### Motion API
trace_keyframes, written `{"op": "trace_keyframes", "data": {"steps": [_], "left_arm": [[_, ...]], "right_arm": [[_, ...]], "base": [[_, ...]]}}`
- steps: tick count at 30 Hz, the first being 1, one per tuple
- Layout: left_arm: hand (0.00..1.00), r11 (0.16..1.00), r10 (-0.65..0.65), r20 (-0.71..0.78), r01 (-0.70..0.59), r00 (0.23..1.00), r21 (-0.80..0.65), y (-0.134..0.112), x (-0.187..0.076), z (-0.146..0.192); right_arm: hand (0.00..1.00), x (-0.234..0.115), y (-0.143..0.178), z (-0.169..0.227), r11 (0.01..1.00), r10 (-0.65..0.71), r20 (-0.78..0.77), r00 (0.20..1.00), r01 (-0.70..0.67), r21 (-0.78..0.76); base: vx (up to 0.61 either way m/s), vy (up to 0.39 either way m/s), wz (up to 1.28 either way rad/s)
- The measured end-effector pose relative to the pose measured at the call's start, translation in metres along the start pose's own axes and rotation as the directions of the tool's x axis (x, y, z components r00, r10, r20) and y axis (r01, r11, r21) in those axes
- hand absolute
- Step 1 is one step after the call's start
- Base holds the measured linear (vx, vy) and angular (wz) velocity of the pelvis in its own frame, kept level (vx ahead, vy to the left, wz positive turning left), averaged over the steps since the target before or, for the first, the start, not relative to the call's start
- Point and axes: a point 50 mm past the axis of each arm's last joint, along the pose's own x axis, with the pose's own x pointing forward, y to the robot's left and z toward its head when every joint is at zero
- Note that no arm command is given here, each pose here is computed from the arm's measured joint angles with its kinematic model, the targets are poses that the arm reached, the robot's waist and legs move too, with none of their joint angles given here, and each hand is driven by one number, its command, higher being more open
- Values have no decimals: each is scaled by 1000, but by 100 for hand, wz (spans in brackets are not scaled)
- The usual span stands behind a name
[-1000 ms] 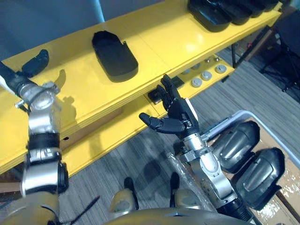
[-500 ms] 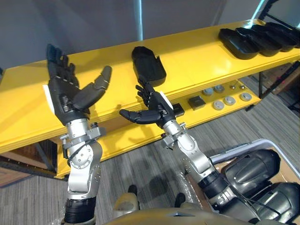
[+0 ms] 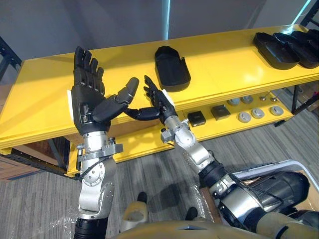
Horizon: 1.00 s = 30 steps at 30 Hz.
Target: Walk over and take three plastic housings, then place them on the shelf
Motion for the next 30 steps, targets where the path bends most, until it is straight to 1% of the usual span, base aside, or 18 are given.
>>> {"op": "trace_keyframes", "data": {"steps": [3,7,10,19,22,30], "left_arm": [[100,1000,-11,-6,11,1000,-8,-3,-1,-1],[100,1000,-12,-24,12,1000,-5,-3,-2,-4],[100,1000,-8,-41,8,999,-1,-1,-4,-7],[100,1000,-5,-58,5,998,-1,1,-7,-8],[100,1000,-7,-58,7,998,-1,1,-7,-9],[100,1000,-2,-57,2,998,-2,1,-7,-9]], "right_arm": [[100,5,-9,-5,998,-55,-54,997,55,-12],[100,11,-11,-2,995,-97,-64,993,95,-35],[100,15,-20,1,989,-147,-76,986,145,-29],[100,22,-26,7,982,-187,-83,979,183,-54],[100,24,-27,10,974,-214,-78,974,207,-96],[100,28,-30,18,965,-255,-68,965,249,-82]], "base": [[-16,1,3],[-7,0,2],[0,0,0],[0,0,0],[0,0,0],[0,0,0]]}}
